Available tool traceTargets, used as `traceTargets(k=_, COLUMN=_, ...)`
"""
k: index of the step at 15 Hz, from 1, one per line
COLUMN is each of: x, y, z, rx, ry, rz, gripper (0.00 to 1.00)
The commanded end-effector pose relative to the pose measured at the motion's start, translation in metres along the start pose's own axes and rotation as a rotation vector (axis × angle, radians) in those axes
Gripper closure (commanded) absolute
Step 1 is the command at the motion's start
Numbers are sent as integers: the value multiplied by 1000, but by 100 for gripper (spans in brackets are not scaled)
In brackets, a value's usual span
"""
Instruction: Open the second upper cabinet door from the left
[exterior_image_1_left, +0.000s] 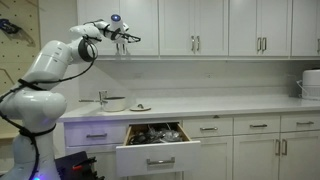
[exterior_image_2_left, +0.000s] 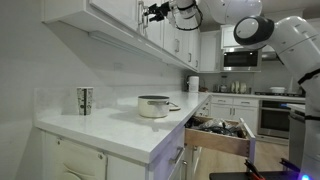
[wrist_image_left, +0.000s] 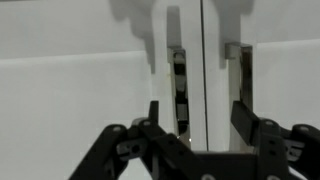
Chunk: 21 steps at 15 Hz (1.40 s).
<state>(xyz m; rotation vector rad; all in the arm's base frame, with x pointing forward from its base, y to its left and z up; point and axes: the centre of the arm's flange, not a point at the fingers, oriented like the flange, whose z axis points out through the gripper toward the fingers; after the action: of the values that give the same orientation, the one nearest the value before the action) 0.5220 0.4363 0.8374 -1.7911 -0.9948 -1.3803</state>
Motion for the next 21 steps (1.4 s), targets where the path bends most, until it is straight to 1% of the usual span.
traceTargets(k=1, x=26, y=0, z=12, rx=9, ry=-19, rz=9, gripper=0)
traceTargets(k=2, x=26, y=-1, z=12, rx=12, ry=-17, rz=5, gripper=0)
traceTargets(k=3, x=27, y=-1, z=12, rx=15, ry=-13, rz=-2, gripper=10)
traceTargets(k=4, x=27, y=0, z=12, rx=24, ry=-8, rz=-14, gripper=0)
traceTargets(k=6, x=25, y=1, z=15, rx=24, ry=1, rz=-28, gripper=0)
traceTargets(k=13, x=13, y=15, z=26, rx=-4, ry=-11, rz=-49, gripper=0)
traceTargets(k=21, x=13, y=27, z=31, rx=-3, ry=4, rz=-101, gripper=0)
